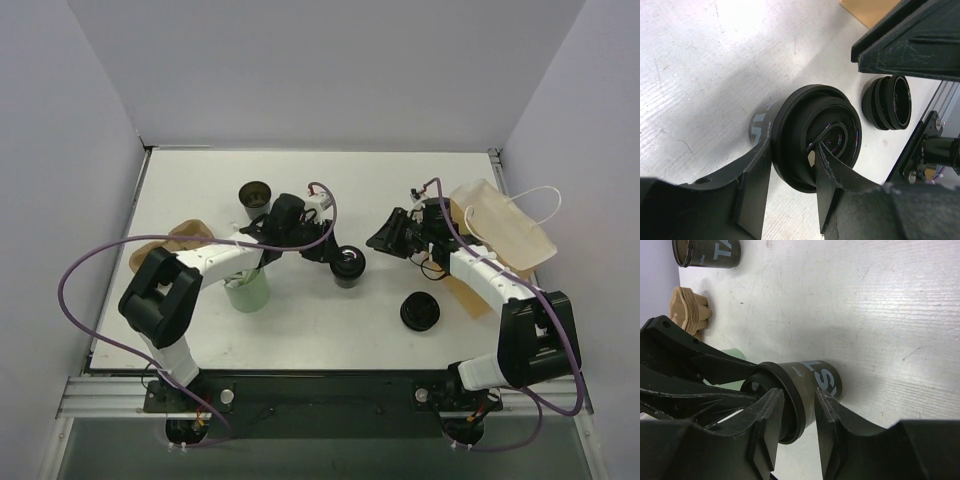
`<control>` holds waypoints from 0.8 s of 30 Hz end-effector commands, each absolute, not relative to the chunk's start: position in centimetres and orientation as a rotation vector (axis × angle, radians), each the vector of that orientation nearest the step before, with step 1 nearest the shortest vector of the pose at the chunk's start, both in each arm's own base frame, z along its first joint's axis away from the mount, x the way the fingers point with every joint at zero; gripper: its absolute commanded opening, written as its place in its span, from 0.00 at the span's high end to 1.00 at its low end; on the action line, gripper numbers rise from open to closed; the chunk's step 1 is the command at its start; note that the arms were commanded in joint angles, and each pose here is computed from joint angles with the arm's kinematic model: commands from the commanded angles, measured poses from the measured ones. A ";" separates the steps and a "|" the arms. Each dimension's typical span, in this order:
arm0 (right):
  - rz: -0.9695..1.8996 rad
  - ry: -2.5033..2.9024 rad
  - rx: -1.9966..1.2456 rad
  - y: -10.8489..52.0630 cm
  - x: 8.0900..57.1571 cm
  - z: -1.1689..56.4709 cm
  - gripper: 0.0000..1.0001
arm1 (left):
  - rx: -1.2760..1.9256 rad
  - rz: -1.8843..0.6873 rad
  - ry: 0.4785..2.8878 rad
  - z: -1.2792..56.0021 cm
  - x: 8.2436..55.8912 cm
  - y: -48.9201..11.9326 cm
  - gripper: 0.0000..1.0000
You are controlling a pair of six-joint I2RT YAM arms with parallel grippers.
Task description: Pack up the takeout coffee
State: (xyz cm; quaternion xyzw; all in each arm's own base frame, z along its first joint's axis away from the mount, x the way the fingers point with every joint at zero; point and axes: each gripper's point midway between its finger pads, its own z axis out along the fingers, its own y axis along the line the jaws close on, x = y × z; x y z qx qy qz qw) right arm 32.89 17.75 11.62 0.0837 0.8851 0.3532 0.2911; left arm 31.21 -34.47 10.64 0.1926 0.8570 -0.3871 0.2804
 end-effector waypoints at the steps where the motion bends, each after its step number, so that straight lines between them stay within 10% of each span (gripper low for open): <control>1: 0.975 2.317 0.237 18.2 33.2 12.5 0.69 | 0.647 -0.814 2.565 2.7 28.4 -30.1 0.54; 24: 1.177 2.312 0.261 20.3 31.4 8.9 0.76 | 0.654 -0.802 2.595 1.6 28.7 -30.4 0.54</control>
